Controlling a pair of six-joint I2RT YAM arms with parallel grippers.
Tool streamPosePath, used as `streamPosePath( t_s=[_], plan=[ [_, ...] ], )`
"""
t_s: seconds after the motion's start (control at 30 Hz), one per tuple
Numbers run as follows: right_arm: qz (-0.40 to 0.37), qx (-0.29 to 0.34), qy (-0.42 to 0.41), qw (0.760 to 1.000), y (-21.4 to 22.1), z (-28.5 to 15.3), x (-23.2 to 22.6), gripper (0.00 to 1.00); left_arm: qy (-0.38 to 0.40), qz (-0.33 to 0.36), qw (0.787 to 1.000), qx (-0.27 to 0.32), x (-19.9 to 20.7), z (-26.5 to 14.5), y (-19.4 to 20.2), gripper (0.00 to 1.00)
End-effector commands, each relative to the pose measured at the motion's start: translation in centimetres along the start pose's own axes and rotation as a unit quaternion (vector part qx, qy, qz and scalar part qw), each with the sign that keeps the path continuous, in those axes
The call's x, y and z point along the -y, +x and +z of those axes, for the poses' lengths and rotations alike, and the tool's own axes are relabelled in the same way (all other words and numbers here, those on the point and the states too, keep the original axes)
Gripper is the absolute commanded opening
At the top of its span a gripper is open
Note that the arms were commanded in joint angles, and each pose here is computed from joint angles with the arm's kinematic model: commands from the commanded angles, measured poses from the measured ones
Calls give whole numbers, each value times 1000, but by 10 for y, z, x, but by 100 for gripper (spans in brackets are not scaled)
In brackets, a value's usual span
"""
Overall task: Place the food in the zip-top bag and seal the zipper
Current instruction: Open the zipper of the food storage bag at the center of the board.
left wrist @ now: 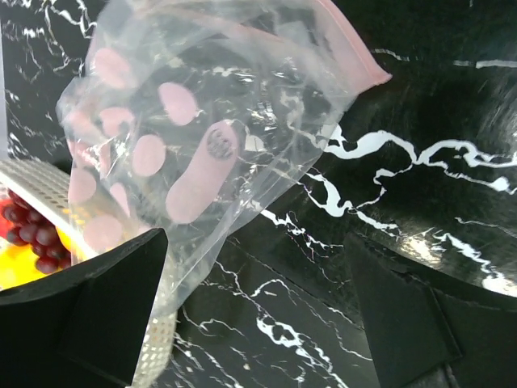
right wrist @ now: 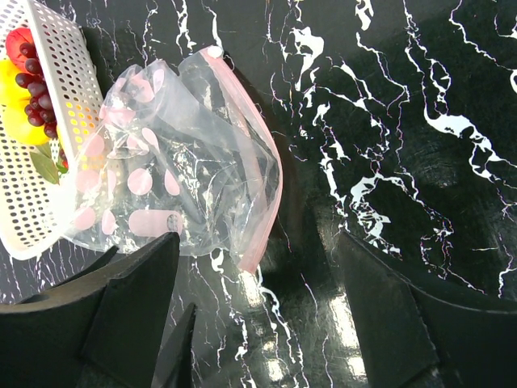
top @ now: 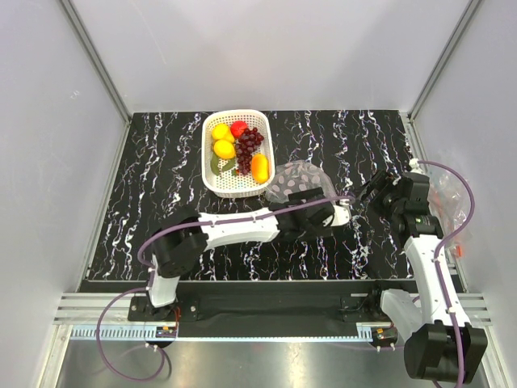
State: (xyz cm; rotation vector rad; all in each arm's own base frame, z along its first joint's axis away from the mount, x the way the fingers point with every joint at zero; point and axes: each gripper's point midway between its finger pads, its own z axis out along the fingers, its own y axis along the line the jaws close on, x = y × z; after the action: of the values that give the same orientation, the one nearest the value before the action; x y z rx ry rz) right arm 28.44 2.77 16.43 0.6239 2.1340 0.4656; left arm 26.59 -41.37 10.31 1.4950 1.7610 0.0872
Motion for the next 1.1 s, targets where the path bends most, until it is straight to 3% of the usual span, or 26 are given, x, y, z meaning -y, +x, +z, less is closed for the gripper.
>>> streamPosePath(
  t_s=[0.0, 0.17, 0.3, 0.33, 0.4, 0.43, 0.47, 0.6, 0.7, 0.83, 1.07],
  plan=[
    [-14, 25, -12, 1000, -17, -6, -9, 87, -21, 61, 998, -14, -9, 2, -7, 97],
    [-13, 22, -16, 1000, -17, -3, -11, 86, -49, 84, 995, -37, -15, 21, -6, 93],
    [-14, 26, -16, 999, -19, -2, -11, 86, -71, 91, 992, -54, -20, 42, -2, 79],
    [-14, 25, -16, 999, -19, -2, -11, 87, -83, 86, 991, -54, -25, 43, -3, 57],
    [-14, 24, -14, 1000, -19, -1, -10, 87, -100, 78, 990, -54, -32, 45, -4, 31],
    [-14, 25, -13, 1000, -19, -1, -9, 87, -111, 70, 990, -51, -36, 45, -6, 8],
    [-14, 25, -12, 1000, -18, -1, -9, 87, -112, 67, 990, -51, -36, 45, -5, 0],
    [-11, 27, -10, 1000, -18, -1, -7, 87, -108, 3, 994, -16, -41, 25, -2, 0],
    [-11, 21, -13, 1000, -13, 1, -6, 86, -94, -85, 991, 46, -54, -1, -14, 0],
    [-19, 11, -27, 999, -8, 1, -10, 86, -65, -183, 975, 105, -59, -30, -14, 0],
    [-42, -22, -91, 995, 8, -1, -26, 84, 15, -268, 946, 181, -60, -73, -12, 0]
  ],
)
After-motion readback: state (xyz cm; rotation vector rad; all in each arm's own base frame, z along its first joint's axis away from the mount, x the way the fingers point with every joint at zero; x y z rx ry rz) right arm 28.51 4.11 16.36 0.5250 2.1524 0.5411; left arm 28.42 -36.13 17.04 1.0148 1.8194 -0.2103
